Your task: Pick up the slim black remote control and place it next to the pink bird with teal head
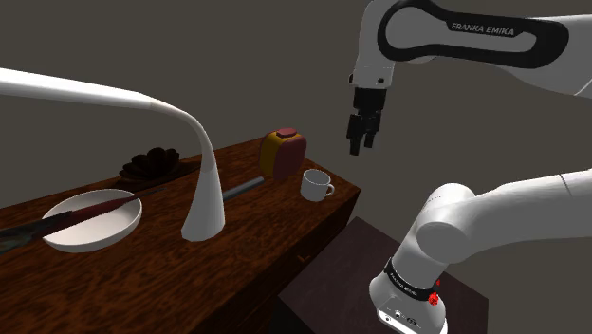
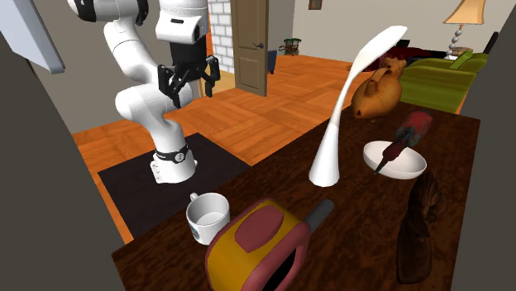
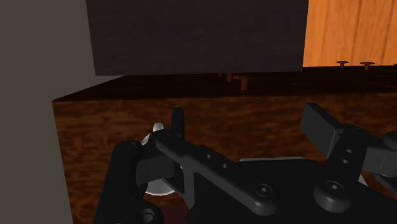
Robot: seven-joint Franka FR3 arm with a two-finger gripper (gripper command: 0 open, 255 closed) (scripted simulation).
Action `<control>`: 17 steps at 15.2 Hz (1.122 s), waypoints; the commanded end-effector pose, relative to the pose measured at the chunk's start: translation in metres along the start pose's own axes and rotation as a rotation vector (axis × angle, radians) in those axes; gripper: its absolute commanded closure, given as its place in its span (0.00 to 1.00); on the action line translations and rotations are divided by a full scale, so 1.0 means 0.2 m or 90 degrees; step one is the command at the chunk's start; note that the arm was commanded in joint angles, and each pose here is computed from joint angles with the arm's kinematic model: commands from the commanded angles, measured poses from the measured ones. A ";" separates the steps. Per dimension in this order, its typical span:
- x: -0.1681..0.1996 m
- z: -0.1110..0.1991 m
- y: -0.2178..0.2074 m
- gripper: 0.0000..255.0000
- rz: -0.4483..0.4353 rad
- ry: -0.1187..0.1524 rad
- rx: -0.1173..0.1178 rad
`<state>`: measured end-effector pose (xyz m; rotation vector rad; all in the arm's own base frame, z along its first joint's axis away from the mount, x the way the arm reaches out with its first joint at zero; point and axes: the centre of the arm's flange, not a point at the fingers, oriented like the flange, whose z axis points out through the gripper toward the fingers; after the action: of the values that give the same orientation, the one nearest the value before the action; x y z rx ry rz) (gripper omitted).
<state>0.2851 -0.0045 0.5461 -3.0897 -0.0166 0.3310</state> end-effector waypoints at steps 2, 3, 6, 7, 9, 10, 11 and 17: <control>0.05 0.03 0.02 0.00 -0.027 0.004 -0.005; 0.10 0.06 0.03 0.00 -0.054 0.008 -0.009; 0.26 0.15 0.06 0.00 -0.136 0.020 -0.023; 0.31 0.17 0.06 0.00 -0.163 0.024 -0.027; 0.42 0.23 0.07 0.00 -0.217 0.032 -0.036; 0.47 0.26 0.07 0.00 -0.244 0.036 -0.041; 0.53 0.28 0.07 0.00 -0.271 0.040 -0.045; 0.85 0.44 0.01 0.00 -0.434 0.063 -0.072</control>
<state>0.4231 -0.0012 0.4304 -2.9753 -1.0045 0.1608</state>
